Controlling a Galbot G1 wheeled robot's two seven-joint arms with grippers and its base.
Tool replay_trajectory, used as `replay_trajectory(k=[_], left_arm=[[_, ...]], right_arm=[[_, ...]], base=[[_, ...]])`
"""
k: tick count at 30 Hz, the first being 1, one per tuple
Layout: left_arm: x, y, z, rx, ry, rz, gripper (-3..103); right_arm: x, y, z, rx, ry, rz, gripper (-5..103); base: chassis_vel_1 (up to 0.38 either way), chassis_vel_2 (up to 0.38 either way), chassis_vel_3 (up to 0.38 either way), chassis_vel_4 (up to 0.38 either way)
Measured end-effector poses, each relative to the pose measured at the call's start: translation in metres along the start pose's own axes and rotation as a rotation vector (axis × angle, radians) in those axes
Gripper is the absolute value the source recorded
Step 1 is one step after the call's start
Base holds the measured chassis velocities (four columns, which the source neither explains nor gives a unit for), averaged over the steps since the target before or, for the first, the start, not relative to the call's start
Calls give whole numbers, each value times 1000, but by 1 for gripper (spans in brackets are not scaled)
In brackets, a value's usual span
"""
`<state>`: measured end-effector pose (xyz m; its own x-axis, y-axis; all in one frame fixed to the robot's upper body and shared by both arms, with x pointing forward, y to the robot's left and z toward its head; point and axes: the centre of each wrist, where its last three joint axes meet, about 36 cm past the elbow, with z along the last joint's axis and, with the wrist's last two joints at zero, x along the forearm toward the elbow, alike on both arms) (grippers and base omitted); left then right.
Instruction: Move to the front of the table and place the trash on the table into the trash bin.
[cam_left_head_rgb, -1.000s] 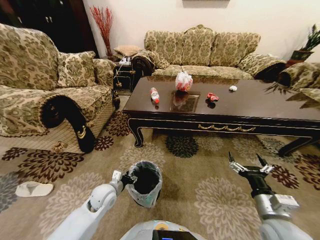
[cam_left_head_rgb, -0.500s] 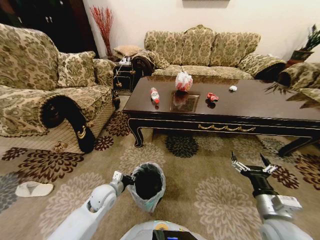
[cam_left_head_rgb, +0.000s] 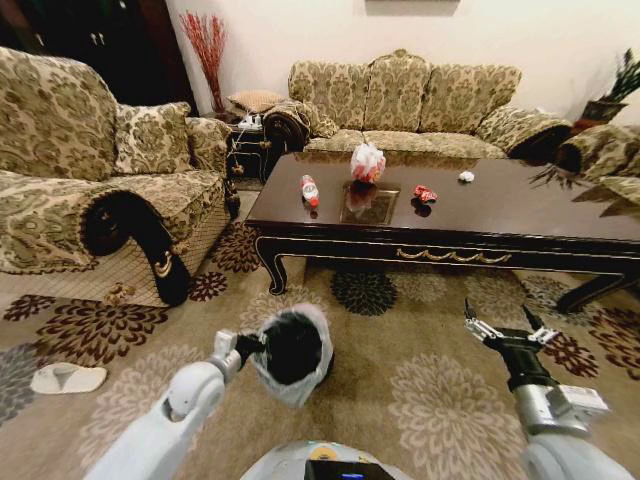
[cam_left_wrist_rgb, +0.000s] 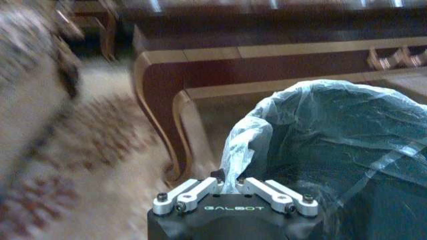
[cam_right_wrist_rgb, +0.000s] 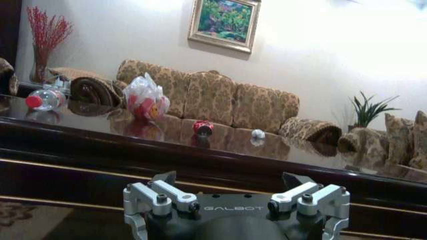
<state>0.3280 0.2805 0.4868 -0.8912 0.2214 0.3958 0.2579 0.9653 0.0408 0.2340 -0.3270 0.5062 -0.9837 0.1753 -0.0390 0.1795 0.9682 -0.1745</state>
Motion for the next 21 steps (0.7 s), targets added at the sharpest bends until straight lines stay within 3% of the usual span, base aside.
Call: replay_trajectory(k=[3,8,21], left_arm=[[26,3,-26,-13,-71,-50,3],[41,4,-40,-13,-135,-67,3],[45,3,-45,-27,-123,-119,3]], right_arm=[[-4,-2,-3,-2,-7,3,100],[-7,-2,-3,-5,-13,7,100],[-7,-3,1,-10,-7,7,100]], base=[[0,0,0,0],[0,0,0,0],[0,0,0,0]])
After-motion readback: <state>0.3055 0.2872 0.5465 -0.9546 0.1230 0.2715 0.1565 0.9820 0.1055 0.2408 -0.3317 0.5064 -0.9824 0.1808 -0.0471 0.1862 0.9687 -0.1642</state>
